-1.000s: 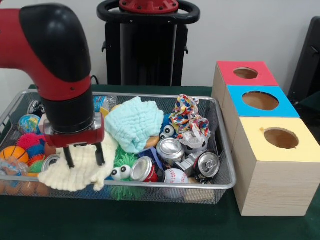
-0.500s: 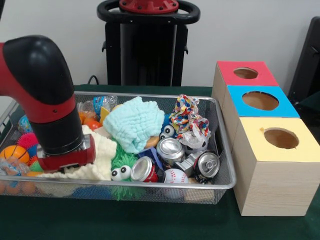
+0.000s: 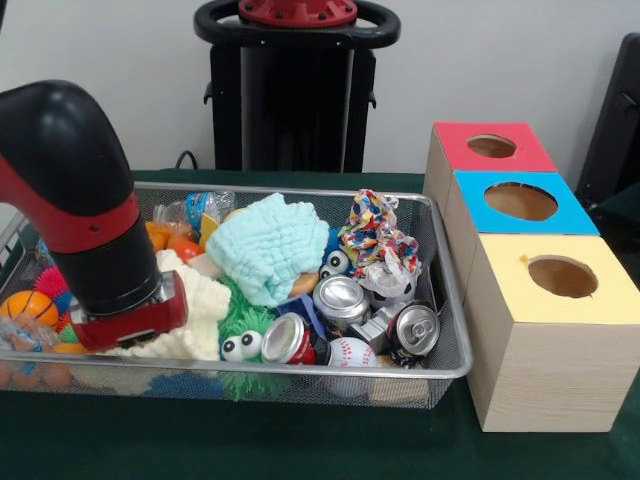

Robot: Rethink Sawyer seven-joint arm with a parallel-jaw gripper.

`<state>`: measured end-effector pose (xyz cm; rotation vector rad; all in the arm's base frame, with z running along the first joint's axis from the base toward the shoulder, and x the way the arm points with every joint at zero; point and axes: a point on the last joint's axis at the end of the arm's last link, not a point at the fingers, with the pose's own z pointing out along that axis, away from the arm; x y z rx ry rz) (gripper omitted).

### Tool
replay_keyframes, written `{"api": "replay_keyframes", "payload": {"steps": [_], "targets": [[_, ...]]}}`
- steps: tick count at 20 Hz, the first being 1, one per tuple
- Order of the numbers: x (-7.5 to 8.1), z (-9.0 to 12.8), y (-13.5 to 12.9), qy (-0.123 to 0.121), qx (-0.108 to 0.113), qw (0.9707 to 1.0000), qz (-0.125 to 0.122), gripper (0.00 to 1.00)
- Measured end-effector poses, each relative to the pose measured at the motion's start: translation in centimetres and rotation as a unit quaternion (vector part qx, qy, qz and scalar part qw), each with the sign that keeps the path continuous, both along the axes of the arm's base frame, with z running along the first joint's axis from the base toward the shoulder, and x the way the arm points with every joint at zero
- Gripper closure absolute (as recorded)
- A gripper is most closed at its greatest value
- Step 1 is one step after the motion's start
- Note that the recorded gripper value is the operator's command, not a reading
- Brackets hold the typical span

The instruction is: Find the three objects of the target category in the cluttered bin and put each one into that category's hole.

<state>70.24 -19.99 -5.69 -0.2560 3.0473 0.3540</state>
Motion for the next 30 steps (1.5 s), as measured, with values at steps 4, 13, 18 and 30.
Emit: {"api": "replay_keyframes", "payload": {"steps": [4,13,18,30], "targets": [[0.0,0.1,0.6,-0.001,-0.009,0.9997,0.022,1.00],[-0.8,6.1,3.3,-0.002,-0.047,0.9959,0.077,1.00],[-1.4,12.1,5.2,0.007,-0.086,0.9900,0.112,1.00],[-1.8,23.9,7.2,0.021,-0.155,0.9799,0.124,1.00]]}}
